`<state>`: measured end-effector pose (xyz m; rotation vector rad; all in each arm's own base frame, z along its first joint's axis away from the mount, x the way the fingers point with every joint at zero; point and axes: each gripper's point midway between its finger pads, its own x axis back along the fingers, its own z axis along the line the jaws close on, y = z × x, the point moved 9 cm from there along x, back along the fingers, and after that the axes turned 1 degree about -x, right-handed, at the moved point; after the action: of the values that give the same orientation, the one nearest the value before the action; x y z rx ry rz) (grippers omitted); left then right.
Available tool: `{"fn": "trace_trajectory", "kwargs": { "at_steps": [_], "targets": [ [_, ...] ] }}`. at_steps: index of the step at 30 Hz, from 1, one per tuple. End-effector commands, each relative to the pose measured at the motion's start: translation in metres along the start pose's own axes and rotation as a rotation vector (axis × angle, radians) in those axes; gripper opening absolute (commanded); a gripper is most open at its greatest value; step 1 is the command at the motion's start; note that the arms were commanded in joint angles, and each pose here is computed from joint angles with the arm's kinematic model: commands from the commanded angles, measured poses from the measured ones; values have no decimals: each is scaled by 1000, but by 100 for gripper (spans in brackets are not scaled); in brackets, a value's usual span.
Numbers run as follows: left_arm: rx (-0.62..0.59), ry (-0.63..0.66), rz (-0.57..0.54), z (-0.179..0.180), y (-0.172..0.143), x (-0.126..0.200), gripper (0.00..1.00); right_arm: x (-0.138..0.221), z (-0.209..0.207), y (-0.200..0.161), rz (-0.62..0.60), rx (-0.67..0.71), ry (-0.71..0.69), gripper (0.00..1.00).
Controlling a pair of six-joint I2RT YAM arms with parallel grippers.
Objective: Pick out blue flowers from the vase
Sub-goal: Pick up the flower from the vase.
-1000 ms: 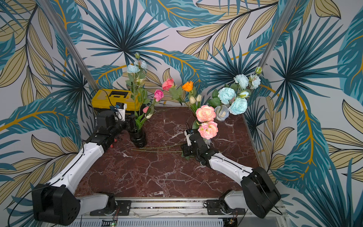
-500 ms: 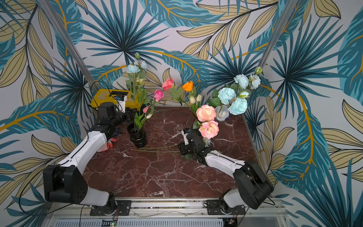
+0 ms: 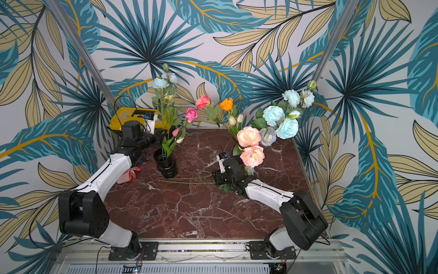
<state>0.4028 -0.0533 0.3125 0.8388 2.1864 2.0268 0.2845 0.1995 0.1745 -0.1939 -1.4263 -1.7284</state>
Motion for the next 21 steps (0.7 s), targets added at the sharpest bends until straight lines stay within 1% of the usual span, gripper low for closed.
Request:
{"fn": "trace_trajectory", "kwargs": {
  "at_steps": [1, 6, 16, 21],
  "targets": [
    [1, -61, -40, -3, 14, 2, 20, -4, 2, 1, 3, -4, -1, 35],
    [-2, -86, -46, -7, 16, 4, 12, -4, 3, 3, 1, 3, -2, 34],
    [-24, -63, -60, -8, 19, 11, 0, -4, 6, 7, -2, 11, 2, 34],
    [-55, -34, -92, -10, 27, 23, 0, -3, 6, 7, -6, 17, -2, 34]
  ]
}}
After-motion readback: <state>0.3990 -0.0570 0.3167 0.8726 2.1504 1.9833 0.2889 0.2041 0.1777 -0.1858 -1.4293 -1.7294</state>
